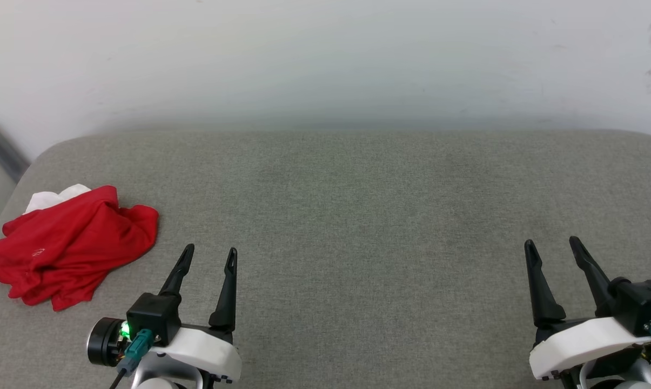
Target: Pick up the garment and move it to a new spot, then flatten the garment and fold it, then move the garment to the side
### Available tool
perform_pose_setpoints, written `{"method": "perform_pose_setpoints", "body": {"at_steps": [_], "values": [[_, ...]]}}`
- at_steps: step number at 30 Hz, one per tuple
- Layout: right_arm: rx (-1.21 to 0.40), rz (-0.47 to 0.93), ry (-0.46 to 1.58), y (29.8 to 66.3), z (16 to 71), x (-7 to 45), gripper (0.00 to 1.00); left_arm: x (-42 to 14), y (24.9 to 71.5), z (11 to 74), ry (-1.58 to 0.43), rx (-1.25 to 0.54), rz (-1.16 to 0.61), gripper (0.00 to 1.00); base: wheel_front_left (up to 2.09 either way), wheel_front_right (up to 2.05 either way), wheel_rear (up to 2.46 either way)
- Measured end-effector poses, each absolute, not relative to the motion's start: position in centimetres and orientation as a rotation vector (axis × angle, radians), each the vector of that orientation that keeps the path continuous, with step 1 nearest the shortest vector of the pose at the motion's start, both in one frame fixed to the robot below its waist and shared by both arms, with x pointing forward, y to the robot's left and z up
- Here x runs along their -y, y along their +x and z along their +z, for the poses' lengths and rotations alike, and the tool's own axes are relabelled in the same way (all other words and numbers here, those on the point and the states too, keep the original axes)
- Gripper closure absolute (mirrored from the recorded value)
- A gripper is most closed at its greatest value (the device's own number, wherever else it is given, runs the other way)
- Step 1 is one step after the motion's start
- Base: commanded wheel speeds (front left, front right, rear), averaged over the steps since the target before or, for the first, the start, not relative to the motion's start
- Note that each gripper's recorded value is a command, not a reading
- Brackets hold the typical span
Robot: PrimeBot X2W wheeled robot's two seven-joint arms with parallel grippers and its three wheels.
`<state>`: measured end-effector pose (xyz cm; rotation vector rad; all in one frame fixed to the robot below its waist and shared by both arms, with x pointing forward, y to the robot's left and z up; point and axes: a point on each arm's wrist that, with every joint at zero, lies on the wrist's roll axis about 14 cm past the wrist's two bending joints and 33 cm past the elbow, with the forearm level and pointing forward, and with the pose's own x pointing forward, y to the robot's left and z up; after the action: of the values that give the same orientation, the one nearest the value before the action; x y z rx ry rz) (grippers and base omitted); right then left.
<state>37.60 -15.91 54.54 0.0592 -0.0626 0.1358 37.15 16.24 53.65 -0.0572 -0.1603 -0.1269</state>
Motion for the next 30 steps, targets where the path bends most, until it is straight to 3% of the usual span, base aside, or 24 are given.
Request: {"method": "perform_pose_setpoints", "body": {"at_steps": [13, 30], "values": [[0.096, 0.209, 0.020, 38.5, 55.4, 13.4, 0.00, -18.0, 36.6, 54.1, -0.041, 0.180, -0.072, 0.00, 0.00, 0.00, 0.00], [0.112, 0.552, 0.028, 40.7, 56.0, 1.1, 0.00, -27.0, 31.1, 54.3, -0.032, 0.189, 0.228, 0.00, 0.00, 0.00, 0.00]]}}
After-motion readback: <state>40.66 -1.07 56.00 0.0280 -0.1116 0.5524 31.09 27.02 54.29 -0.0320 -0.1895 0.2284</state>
